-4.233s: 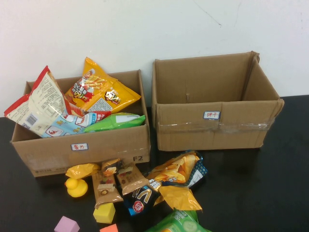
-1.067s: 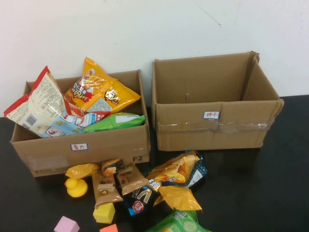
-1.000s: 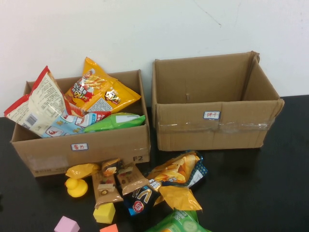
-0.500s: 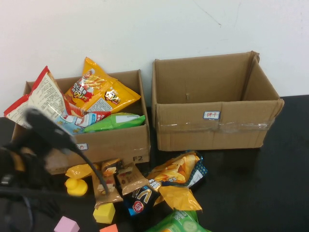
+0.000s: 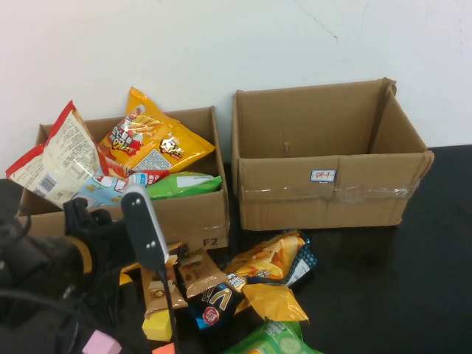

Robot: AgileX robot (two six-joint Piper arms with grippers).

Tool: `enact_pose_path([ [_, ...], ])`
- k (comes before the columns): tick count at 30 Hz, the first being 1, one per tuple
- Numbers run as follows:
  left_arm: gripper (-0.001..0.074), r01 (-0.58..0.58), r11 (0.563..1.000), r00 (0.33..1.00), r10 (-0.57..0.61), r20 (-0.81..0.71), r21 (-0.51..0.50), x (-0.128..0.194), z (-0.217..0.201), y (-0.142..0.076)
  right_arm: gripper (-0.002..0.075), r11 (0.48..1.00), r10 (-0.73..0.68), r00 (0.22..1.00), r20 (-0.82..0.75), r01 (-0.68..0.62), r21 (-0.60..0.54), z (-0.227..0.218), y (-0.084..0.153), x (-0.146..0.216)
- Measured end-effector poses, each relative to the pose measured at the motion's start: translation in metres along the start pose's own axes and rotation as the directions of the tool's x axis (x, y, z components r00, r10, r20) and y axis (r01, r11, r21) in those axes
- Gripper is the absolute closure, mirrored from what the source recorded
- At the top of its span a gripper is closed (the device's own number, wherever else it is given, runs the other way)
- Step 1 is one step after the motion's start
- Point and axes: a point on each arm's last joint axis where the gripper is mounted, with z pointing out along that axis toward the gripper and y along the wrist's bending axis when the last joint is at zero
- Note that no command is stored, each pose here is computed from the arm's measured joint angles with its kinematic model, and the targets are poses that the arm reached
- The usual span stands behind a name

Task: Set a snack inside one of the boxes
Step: Pick up the biscuit

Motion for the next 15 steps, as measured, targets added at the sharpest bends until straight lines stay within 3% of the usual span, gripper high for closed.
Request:
enact_pose_path([
  [7, 0.0190, -0.013, 0.997, 0.991, 0.023, 0.134, -0.072, 0.015, 0.013, -0.009, 0.0727, 1.000, 0.000, 1.000, 0.000, 0.000, 0.000, 0.000, 0.000, 0.000],
  [15, 0.0191, -0.003, 0.999, 0.993, 0.007, 0.118, -0.037, 0.030, 0.051, -0.011, 0.0727, 1.000, 0.002, 1.000, 0.000, -0.002, -0.001, 0.000, 0.000, 0.000],
])
